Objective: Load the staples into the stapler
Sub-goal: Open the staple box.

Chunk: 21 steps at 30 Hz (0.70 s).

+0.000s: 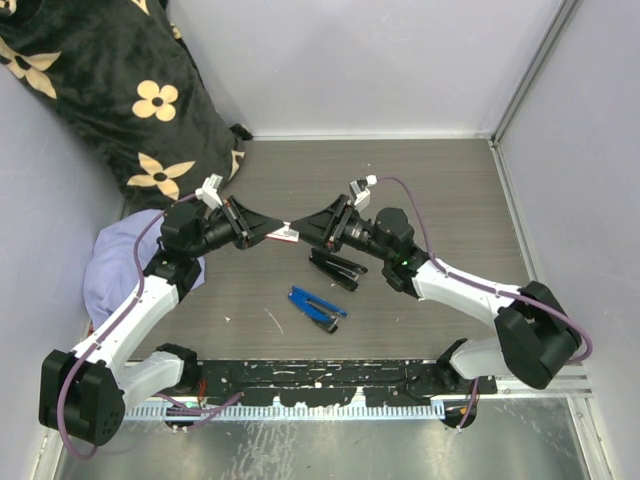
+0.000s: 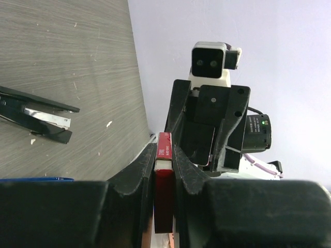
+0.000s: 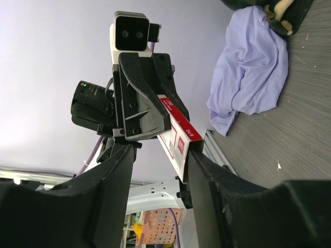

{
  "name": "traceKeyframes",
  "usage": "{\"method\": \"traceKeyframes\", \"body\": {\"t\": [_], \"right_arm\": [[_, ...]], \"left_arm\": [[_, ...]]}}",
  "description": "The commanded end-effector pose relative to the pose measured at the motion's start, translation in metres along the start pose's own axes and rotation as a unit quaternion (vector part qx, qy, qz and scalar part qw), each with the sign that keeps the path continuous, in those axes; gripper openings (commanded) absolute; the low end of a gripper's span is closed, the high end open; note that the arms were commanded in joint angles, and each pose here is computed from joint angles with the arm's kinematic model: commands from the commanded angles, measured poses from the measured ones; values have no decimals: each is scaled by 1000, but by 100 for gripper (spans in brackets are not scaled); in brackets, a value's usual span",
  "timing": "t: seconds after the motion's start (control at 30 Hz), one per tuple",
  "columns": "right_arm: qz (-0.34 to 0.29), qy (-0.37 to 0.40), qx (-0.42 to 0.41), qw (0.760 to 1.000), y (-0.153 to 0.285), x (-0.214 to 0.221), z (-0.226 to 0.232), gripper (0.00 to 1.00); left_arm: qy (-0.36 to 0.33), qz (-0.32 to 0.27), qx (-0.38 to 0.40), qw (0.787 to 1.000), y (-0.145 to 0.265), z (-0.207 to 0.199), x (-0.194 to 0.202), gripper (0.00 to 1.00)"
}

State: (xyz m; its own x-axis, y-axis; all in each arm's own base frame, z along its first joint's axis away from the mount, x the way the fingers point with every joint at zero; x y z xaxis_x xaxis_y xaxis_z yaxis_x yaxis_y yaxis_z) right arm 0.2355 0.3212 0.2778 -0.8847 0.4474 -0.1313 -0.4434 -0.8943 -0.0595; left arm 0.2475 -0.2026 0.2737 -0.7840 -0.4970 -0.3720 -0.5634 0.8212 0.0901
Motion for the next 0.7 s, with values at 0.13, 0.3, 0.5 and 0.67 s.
{"method": "traceKeyframes", "body": {"t": [0.13, 0.3, 0.5, 0.67], "right_arm": [[-63, 93, 14, 994, 24, -16, 29, 59], [-62, 212, 60, 973, 40, -23, 22, 70], [52, 437, 70, 895, 47, -8, 30, 89], [111, 544, 77, 828, 32, 17, 29, 94]], "left_arm": [[-19, -9, 44, 999, 4, -21, -6, 17], [-12, 7, 46, 999, 4, -21, -2, 17], [-4, 45, 38, 998, 8, -19, 9, 17], [12, 85, 29, 996, 13, -16, 22, 17]]}}
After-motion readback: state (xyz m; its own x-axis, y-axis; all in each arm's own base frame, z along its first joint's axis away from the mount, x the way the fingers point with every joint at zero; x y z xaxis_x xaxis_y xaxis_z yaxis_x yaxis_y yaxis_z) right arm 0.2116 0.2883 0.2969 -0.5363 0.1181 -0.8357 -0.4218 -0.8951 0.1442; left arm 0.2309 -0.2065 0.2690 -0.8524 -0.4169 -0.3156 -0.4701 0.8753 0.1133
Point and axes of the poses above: each gripper's point midway between its finger pads, its own y axis back along the fingers, its own z axis along the line the jaws close on, x = y × z, the point moved 3 cm from there along y, back along the fingers, and after that the axes turned 6 degrees about -y, right-handed, at the moved point
